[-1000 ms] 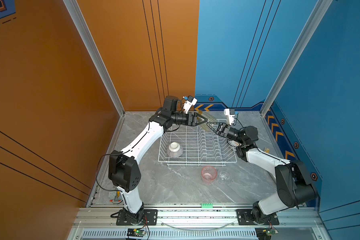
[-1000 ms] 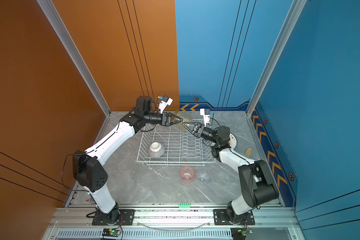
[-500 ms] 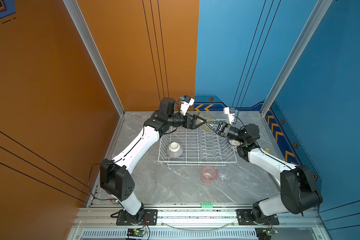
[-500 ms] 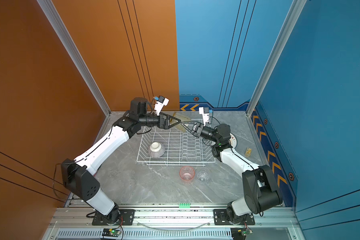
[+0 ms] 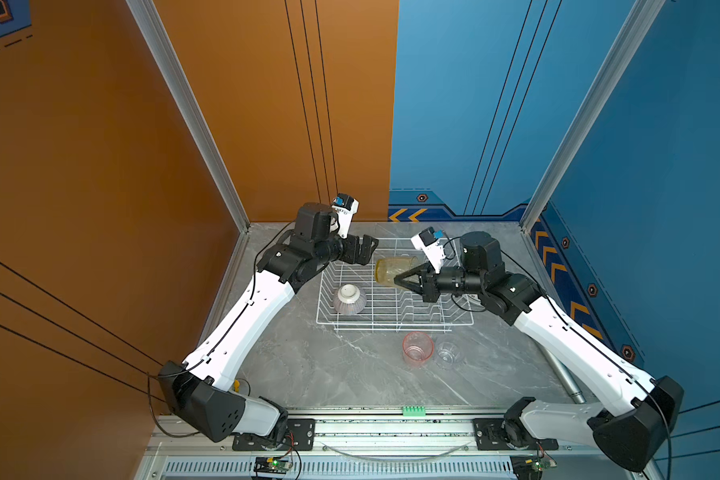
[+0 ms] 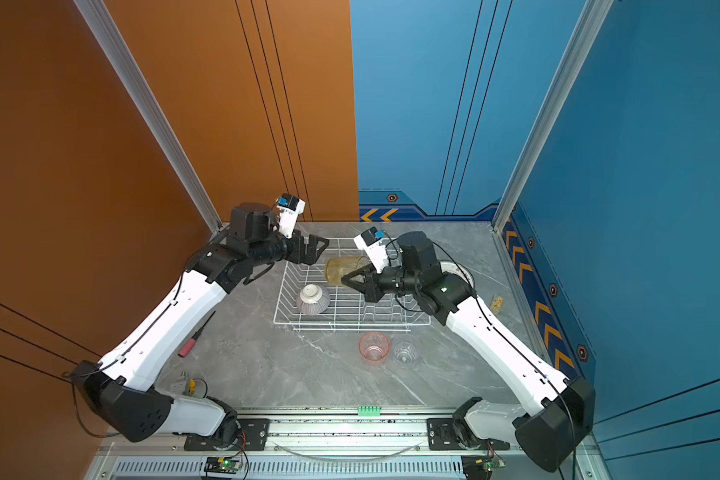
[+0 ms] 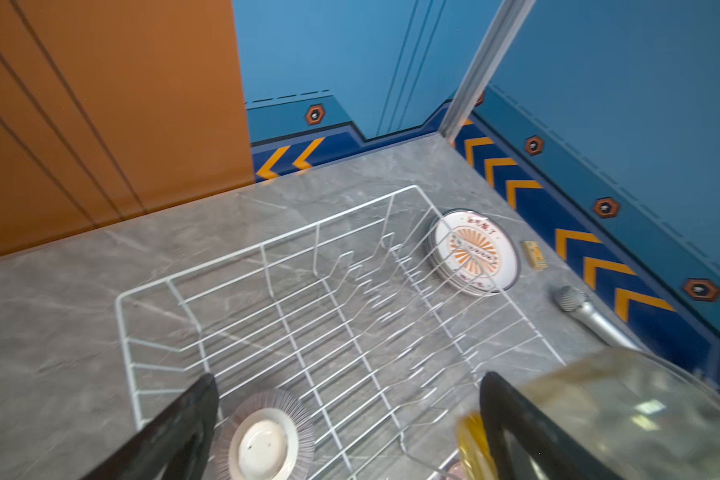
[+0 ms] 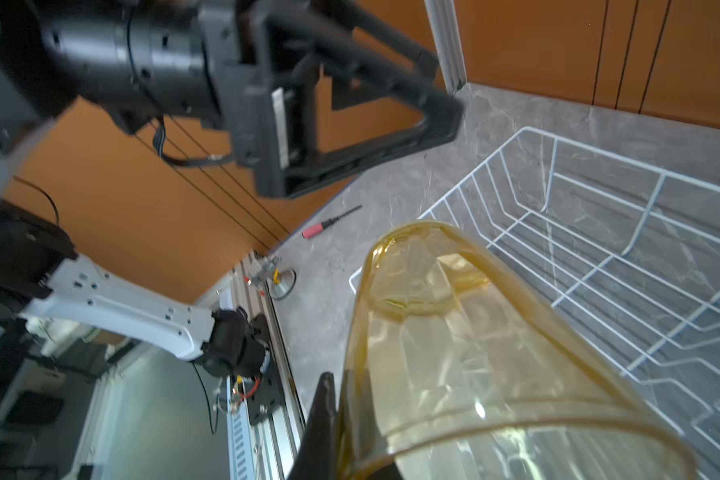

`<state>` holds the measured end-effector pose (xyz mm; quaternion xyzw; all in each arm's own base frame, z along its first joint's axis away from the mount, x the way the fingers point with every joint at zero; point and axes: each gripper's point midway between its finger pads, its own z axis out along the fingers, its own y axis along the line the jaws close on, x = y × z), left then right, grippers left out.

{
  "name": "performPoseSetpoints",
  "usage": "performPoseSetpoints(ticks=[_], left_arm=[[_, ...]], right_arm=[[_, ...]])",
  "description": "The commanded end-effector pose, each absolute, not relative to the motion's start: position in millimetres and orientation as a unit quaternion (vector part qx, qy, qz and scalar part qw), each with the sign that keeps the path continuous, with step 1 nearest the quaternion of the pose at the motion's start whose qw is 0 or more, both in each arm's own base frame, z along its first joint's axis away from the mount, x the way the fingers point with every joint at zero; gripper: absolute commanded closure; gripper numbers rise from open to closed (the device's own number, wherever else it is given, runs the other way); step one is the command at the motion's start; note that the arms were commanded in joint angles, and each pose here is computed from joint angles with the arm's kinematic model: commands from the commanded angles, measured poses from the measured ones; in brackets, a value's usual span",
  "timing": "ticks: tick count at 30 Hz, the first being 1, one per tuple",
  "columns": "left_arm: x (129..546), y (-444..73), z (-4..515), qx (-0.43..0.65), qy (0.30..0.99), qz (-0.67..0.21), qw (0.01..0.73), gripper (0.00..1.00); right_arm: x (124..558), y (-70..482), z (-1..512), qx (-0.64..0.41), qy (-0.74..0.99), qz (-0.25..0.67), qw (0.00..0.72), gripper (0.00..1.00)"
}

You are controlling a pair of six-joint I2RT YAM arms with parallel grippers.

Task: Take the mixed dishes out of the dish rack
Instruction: 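Carry the yellow glass toward the robot with the right gripper while the left releases, then lower the yellow glass onto the table beside the pink glass with the right gripper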

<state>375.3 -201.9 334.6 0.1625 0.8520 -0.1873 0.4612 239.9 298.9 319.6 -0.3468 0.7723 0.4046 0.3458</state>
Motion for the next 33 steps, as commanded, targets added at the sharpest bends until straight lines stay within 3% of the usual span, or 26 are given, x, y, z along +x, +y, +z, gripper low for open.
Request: performPoseSetpoints(ticks=[1, 12, 33], left_arm=[[373, -161, 305, 0.128, 0.884, -0.102, 0.438, 0.02], [376, -139, 274, 0.092, 0.902, -0.104, 0.409, 0.02], [377, -138, 255, 0.091, 0.908, -0.123, 0.391, 0.02]], right_arm=[[207, 269, 258, -0.428, 0.827, 0.253, 0.262, 1.0], [169, 293, 204, -0.546, 0.814, 0.094, 0.177, 1.0], [160, 330, 127, -0.624, 0.78, -0.012, 0.053, 1.0]])
